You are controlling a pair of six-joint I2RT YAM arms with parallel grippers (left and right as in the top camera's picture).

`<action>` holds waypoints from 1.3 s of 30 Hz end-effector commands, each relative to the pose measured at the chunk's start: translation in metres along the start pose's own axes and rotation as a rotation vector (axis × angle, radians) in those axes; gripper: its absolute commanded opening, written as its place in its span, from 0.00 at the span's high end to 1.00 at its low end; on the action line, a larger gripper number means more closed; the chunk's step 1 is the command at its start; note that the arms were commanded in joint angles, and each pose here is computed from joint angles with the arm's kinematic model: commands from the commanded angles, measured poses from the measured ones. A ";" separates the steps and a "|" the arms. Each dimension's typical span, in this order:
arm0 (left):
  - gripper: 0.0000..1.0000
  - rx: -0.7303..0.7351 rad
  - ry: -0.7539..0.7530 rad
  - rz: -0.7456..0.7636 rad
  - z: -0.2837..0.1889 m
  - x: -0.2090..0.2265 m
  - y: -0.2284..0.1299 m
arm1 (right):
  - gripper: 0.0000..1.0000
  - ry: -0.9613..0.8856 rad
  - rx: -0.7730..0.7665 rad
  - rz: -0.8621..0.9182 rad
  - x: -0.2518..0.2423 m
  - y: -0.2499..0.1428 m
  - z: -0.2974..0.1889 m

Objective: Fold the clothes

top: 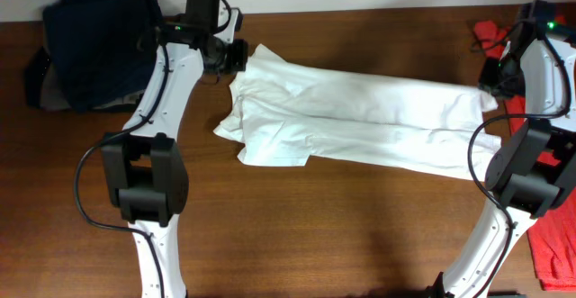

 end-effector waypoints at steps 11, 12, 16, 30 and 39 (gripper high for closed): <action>0.99 0.474 -0.075 -0.179 -0.063 -0.009 -0.061 | 0.96 -0.142 0.285 0.072 -0.025 -0.046 -0.049; 0.99 0.514 -0.078 -0.190 -0.063 -0.010 -0.066 | 0.96 -0.140 0.286 0.072 -0.025 -0.046 -0.049; 0.99 0.592 -0.081 -0.203 -0.055 -0.009 -0.082 | 0.96 -0.118 0.293 0.074 -0.022 -0.047 -0.049; 0.99 0.447 -0.225 -0.045 0.015 -0.049 -0.064 | 0.18 0.186 0.393 0.051 0.035 -0.063 -0.055; 0.99 0.602 -0.012 -0.162 0.095 0.022 -0.107 | 0.29 0.174 0.393 -0.139 0.108 -0.095 -0.044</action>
Point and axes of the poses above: each gripper's point midway between its finger pads, its own z axis out along the fingers, its own x axis along the line the jaws close on, y = z × x, the point moved 8 cm from there along -z, back along the fingers, and after that the axes turned 8 degrees about z, right-handed, at the moved point
